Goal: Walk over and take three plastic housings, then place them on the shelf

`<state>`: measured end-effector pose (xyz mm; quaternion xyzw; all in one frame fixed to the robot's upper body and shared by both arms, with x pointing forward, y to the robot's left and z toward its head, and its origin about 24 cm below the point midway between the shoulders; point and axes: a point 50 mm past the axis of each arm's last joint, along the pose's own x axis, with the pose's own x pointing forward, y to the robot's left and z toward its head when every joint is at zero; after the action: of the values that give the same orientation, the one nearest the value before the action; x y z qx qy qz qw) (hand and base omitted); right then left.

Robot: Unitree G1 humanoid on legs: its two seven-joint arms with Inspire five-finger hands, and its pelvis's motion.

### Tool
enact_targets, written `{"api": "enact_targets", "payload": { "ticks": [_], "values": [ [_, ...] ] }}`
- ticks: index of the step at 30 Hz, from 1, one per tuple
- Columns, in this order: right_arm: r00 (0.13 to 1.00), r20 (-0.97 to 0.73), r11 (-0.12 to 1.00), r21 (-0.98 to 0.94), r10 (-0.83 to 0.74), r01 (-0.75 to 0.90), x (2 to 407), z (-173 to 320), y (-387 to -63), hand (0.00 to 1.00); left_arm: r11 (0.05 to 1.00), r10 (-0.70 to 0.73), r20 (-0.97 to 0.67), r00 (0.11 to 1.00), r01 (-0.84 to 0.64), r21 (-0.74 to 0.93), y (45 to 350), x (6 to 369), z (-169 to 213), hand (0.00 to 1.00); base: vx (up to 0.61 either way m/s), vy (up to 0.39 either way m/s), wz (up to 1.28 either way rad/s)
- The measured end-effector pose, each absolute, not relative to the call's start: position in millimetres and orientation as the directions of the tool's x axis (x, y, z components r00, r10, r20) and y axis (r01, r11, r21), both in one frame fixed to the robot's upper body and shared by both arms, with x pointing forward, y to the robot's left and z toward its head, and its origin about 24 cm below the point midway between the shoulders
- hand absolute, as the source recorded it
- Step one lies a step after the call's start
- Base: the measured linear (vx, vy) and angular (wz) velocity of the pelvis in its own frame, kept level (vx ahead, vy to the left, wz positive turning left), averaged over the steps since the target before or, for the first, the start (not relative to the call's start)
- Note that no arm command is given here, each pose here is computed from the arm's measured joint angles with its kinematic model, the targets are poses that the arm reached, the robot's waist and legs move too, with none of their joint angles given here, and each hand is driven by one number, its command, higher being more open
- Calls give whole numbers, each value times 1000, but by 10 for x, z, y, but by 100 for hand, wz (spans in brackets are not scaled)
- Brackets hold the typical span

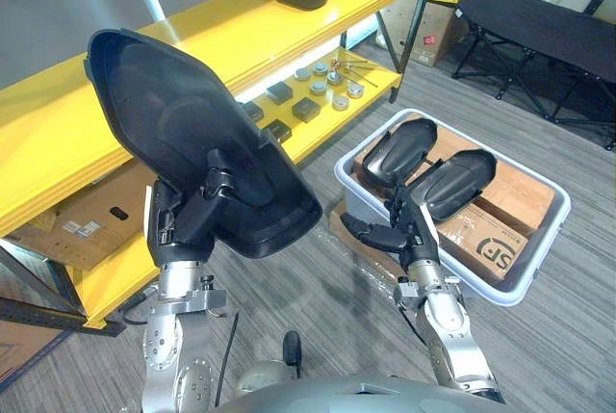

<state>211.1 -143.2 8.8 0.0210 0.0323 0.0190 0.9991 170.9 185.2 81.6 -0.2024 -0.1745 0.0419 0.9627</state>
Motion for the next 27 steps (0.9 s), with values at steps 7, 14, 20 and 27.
{"api": "enact_targets", "payload": {
  "ticks": [7, 14, 20, 27],
  "values": [
    [999, 31, 993, 118, -30, 26, 2159, 234, -1457, 100, 921, 195, 309, 931, -66, -384, 1939, 1678, 809, 0, -4, 59, 13],
    [989, 91, 988, 117, -113, 102, 2193, 326, -1677, 100, 942, 244, 380, 892, -126, -311, 2141, 1745, 959, 0, 145, 46, 36],
    [952, 243, 979, 128, -188, 160, 2242, 674, -1822, 100, 926, 285, 351, 892, -162, -340, 2153, 1928, 907, 0, 250, -74, 75],
    [906, 346, 969, 53, -245, 242, 2279, 861, -2170, 100, 908, 283, 317, 905, -147, -393, 2064, 1945, 831, 0, 212, -234, 106]
  ]
}}
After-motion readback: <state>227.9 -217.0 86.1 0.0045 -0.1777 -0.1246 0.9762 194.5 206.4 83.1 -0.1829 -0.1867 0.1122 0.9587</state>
